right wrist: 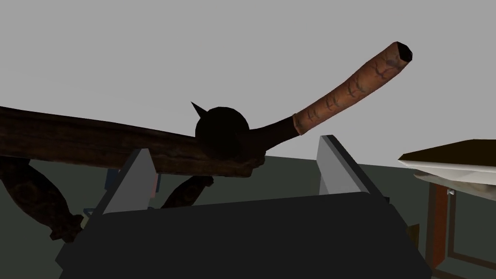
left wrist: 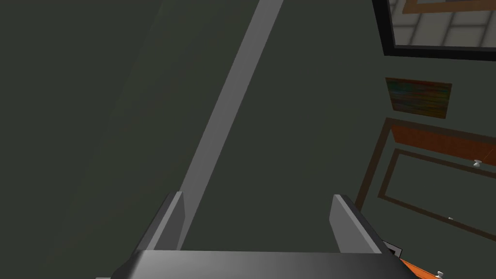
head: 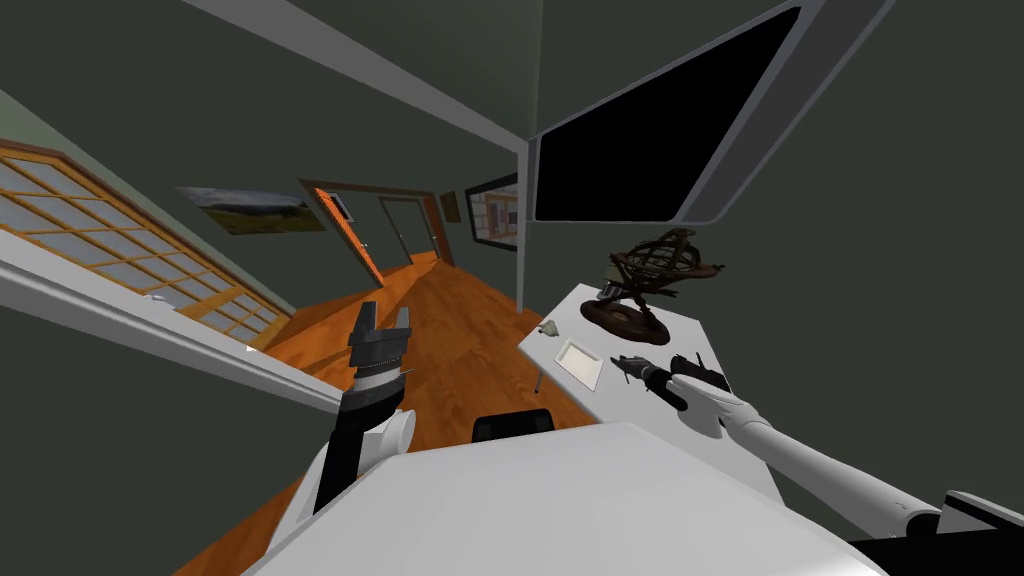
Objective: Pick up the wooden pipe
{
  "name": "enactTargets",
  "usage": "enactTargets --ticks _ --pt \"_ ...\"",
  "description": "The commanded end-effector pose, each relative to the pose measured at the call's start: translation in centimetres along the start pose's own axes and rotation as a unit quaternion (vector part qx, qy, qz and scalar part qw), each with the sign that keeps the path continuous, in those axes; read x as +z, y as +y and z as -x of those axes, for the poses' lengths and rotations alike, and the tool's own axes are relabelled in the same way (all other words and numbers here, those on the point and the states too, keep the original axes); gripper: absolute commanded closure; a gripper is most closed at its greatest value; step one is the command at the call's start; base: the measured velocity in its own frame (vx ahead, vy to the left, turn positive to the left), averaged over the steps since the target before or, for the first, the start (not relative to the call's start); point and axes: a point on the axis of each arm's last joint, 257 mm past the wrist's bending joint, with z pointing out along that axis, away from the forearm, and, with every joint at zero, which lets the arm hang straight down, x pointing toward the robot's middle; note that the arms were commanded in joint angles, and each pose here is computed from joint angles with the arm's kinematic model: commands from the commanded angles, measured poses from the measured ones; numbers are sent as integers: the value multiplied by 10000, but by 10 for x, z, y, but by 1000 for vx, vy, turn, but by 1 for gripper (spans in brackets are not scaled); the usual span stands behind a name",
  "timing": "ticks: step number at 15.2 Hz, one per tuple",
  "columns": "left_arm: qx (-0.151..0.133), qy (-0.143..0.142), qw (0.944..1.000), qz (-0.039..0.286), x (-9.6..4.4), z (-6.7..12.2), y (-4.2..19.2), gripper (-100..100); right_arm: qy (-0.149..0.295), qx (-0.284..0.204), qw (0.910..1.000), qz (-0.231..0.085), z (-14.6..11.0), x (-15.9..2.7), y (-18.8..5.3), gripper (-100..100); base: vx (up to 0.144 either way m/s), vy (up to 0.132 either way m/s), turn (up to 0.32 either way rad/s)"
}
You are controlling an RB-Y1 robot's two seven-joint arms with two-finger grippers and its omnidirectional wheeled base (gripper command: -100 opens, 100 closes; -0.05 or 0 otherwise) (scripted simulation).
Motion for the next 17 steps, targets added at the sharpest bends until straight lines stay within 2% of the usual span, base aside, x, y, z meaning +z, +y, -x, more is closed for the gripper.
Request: enactTargets --ticks 1,2,6,7,17 --pt "0 0 10000 0 0 0 0 0 0 0 10000 0 0 0 0 -100 45 -45 -45" --pt "-1 0 10000 0 0 0 0 0 -1 1 10000 -4 0 0 1 100 16 -16 4" --pt "-2 0 10000 -1 0 0 0 0 -7 4 10000 -3 1 0 1 100 2 -2 0" --pt "-2 0 10000 -1 0 0 0 0 28 51 10000 -71 -4 0 -15 100 -48 48 141" --pt "-2 0 10000 -2 0 0 0 0 66 219 9994 -262 -8 -6 -61 100 -62 61 92"
